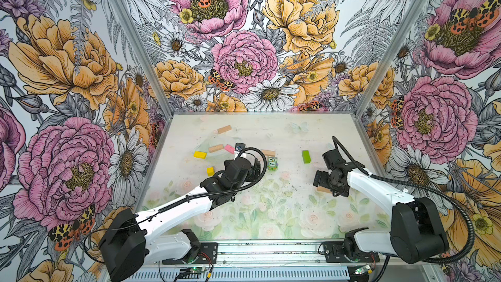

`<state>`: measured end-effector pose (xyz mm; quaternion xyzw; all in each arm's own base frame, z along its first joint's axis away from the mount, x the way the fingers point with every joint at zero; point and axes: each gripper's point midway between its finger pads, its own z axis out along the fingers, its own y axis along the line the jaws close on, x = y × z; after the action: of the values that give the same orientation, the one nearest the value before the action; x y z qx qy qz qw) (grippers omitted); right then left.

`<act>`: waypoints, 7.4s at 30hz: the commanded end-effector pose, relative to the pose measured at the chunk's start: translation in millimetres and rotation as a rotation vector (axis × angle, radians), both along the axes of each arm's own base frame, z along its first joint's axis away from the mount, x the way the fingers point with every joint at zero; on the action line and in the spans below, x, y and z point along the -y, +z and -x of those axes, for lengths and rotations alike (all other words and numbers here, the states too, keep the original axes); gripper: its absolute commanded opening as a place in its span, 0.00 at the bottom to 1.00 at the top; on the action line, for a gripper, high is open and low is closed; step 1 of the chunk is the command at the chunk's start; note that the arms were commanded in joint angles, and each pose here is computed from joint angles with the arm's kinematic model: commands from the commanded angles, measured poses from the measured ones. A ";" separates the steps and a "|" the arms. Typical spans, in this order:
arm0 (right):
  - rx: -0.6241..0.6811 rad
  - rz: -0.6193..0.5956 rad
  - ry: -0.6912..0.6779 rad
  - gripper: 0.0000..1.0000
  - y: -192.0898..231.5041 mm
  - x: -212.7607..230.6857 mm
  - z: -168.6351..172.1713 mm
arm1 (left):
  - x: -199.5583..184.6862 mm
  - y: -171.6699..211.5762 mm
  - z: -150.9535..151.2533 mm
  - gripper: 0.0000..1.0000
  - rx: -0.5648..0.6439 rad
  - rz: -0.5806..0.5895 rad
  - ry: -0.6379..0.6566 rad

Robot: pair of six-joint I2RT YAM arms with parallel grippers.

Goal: Build the wood block tower

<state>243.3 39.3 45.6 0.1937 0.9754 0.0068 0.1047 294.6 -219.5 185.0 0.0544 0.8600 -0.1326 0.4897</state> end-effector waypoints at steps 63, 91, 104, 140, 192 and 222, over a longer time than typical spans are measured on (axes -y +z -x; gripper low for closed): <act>-0.037 -0.021 0.172 0.79 -23.1 -40.3 -27.1 | 10.7 21.7 5.1 0.99 0.054 0.046 -0.032; 0.005 -0.030 0.392 0.76 -15.2 -127.4 -77.2 | 16.1 39.3 -20.4 0.99 0.088 0.028 0.014; -0.013 0.004 0.402 0.82 -26.7 -124.9 -82.5 | 13.2 40.7 -19.5 0.99 0.088 0.026 0.022; 0.217 -0.063 0.356 1.00 66.5 -213.7 -183.7 | -46.2 29.2 -9.6 0.99 0.046 -0.003 0.144; 0.094 -0.017 0.301 0.99 -5.9 -249.8 -213.6 | -86.6 23.4 -1.5 0.99 0.056 0.106 0.157; 0.052 -0.012 0.301 0.85 -26.5 -254.5 -212.2 | -95.7 18.0 1.4 0.99 0.048 0.120 0.166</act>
<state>456.3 289.4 25.9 0.0426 0.9898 0.0347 0.1318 294.5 -124.7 201.7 -0.0449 0.8433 -0.1340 0.5186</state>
